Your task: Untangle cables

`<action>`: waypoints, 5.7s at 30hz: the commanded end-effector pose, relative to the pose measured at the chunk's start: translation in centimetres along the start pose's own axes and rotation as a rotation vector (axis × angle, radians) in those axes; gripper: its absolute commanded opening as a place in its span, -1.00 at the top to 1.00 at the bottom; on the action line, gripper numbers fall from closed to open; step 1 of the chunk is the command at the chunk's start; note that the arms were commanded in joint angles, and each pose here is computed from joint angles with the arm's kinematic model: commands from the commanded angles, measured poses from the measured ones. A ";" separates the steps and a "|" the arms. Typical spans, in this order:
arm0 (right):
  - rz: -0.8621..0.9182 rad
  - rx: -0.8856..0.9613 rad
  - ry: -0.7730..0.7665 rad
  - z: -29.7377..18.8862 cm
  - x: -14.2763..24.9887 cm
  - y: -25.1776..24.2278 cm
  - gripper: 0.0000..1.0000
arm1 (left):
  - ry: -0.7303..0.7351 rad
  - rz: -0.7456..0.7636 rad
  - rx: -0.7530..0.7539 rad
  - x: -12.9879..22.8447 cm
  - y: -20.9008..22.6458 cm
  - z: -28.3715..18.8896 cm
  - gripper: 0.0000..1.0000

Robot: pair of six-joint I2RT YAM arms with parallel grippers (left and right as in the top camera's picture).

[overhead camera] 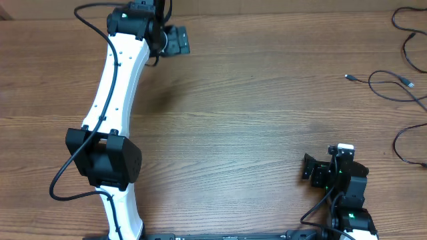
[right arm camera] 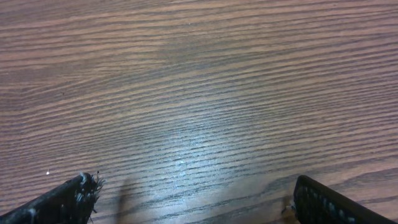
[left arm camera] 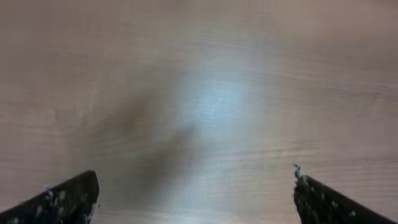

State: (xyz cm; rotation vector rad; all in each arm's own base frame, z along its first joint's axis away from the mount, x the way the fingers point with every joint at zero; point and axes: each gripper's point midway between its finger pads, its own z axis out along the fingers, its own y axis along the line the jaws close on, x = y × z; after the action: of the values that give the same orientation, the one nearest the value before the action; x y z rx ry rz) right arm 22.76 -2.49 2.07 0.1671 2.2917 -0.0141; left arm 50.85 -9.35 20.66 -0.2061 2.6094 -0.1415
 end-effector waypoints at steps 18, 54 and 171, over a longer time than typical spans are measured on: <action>0.005 0.011 -0.012 -0.1 -0.4 -0.2 -1.00 | -0.619 -0.079 0.006 3.1 5.6 -13.2 -1.00; 0.005 0.011 -0.012 -0.1 -0.4 -0.2 -1.00 | -1.259 -0.184 0.109 20.1 14.6 -15.7 -1.00; 0.010 -0.251 -0.625 -9.0 -11.3 5.4 -1.00 | -1.007 -0.067 -0.026 22.8 15.4 -10.1 -0.99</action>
State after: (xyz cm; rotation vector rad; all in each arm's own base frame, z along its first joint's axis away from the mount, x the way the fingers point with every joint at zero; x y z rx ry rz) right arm 24.22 2.35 16.26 0.0269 1.6681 0.2113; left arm 24.42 2.46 16.10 -0.3058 1.6018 -0.0342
